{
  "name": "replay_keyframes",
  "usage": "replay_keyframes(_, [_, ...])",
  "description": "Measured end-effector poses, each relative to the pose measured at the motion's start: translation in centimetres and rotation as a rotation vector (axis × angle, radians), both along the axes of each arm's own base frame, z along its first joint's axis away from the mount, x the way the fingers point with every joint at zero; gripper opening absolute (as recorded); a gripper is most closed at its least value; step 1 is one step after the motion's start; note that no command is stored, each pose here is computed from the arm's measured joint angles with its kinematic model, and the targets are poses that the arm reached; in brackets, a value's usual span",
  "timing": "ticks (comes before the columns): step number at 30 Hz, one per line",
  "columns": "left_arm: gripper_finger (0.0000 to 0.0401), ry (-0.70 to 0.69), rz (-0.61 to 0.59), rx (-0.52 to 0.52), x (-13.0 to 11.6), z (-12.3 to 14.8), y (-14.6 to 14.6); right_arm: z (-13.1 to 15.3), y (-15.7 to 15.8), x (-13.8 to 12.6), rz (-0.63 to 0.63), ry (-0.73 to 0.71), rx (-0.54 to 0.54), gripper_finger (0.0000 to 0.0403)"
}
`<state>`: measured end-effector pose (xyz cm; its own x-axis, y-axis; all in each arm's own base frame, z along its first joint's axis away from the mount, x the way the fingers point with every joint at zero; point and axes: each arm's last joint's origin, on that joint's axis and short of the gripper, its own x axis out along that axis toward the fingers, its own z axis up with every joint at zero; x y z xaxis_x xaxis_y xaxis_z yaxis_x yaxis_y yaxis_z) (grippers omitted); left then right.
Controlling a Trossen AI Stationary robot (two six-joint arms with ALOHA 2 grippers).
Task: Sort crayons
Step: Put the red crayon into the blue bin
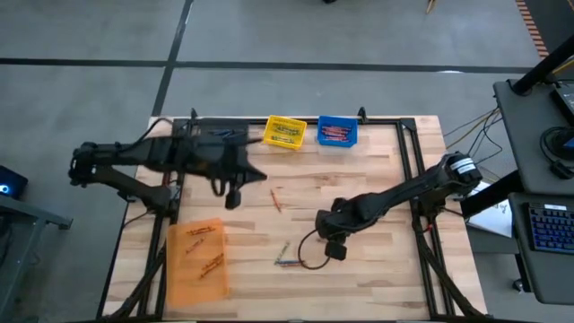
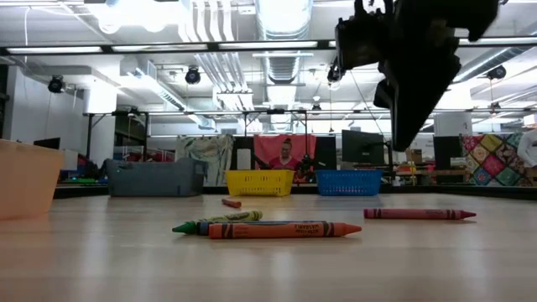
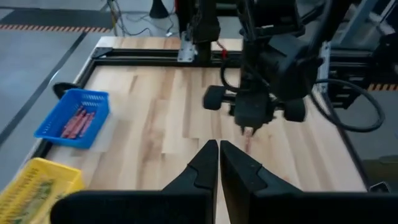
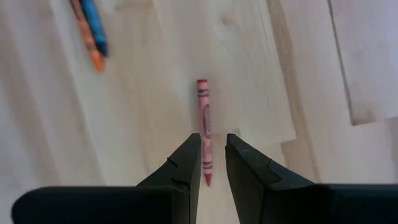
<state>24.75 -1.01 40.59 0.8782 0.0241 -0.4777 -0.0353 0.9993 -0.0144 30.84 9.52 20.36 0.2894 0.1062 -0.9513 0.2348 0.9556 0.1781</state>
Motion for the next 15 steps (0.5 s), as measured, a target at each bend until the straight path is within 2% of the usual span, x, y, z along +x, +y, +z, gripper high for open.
replay_keyframes(4, [0.0000,-0.050,0.005,-0.021,-0.9,-1.8,-1.5,-0.7,1.1,0.3,0.094,0.037,-0.078,0.0063])
replay_keyframes(8, [0.0000,-0.083,0.020,-0.045,-1.5,-3.4,-2.5,-1.7,2.3,0.3,0.180,0.055,-0.110,0.0063])
replay_keyframes(15, [0.0000,-0.098,0.033,-0.072,-1.7,-5.7,-3.6,-3.5,3.6,0.2,0.198,0.096,-0.155,0.0063])
